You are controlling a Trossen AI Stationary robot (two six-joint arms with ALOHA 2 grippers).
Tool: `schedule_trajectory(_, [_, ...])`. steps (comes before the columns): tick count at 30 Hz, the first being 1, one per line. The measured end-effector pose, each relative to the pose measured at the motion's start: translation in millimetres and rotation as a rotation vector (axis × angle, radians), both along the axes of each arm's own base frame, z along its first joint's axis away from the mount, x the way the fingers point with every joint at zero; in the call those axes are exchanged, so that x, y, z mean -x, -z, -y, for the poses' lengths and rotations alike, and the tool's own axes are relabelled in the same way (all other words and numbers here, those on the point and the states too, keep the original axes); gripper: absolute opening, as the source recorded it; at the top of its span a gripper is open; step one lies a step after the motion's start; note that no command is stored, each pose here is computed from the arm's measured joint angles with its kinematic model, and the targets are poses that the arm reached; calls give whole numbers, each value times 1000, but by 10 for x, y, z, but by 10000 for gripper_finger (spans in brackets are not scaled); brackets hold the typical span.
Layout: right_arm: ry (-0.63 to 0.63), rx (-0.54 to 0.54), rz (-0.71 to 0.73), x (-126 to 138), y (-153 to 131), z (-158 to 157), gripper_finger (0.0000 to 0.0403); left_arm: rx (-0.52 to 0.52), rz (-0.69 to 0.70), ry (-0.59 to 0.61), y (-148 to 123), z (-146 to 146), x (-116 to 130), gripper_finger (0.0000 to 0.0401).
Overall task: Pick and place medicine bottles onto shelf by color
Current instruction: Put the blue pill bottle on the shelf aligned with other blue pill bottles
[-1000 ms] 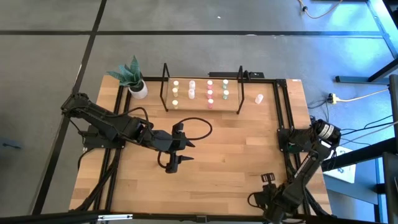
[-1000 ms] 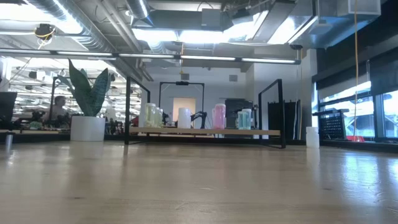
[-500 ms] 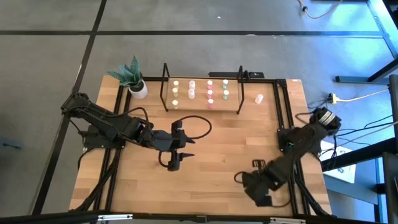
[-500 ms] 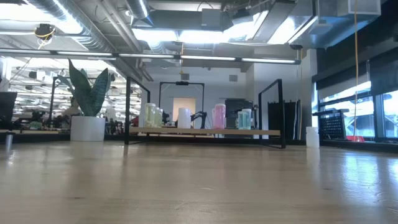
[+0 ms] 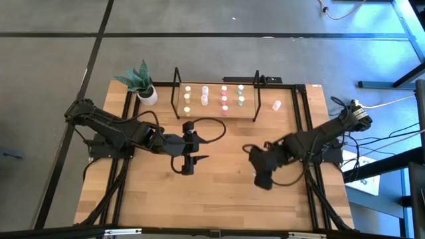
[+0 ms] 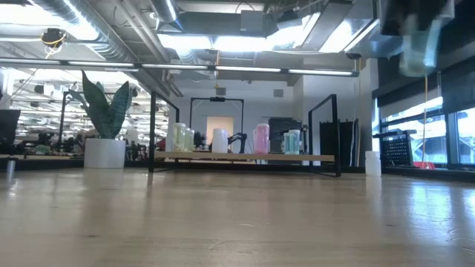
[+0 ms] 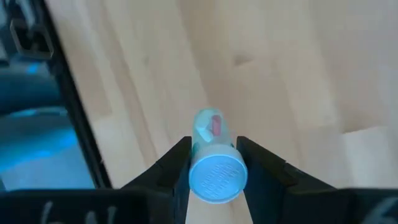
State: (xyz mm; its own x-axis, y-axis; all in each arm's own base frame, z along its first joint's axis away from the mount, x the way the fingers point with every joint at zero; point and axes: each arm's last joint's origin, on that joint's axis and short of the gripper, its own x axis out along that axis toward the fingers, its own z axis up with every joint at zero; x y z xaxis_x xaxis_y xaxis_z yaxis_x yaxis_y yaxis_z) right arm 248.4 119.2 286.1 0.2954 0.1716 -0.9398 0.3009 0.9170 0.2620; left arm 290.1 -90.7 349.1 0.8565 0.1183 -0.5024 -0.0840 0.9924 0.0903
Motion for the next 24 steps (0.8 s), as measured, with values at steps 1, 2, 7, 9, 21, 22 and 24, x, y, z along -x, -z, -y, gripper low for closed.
schedule_trajectory(1, [11, 12, 5, -22, -42, 61, 119, -4, 0, -3, -7, -19, 4, 221])
schedule_trajectory(2, [20, 28, 15, -45, -87, 115, 119, -4, 5, -10, -16, -45, -1, 221])
schedule_trajectory(7, [-13, 160, 86, -130, -367, 384, 119, 17, 24, -66, -43, -186, -30, 221])
schedule_trajectory(9, [-43, 205, 111, -158, -486, 505, 119, 24, 35, -88, -52, -245, -49, 221])
schedule_trajectory(21, [-99, 349, 173, -261, -807, 1432, 119, 63, 52, -148, -59, -359, -77, 221])
schedule_trajectory(22, [-97, 360, 159, -275, -784, 1516, 119, 64, 52, -147, -59, -358, -77, 221])
schedule_trajectory(24, [-104, 380, 123, -325, -712, 1677, 119, 64, 52, -148, -59, -361, -78, 221])
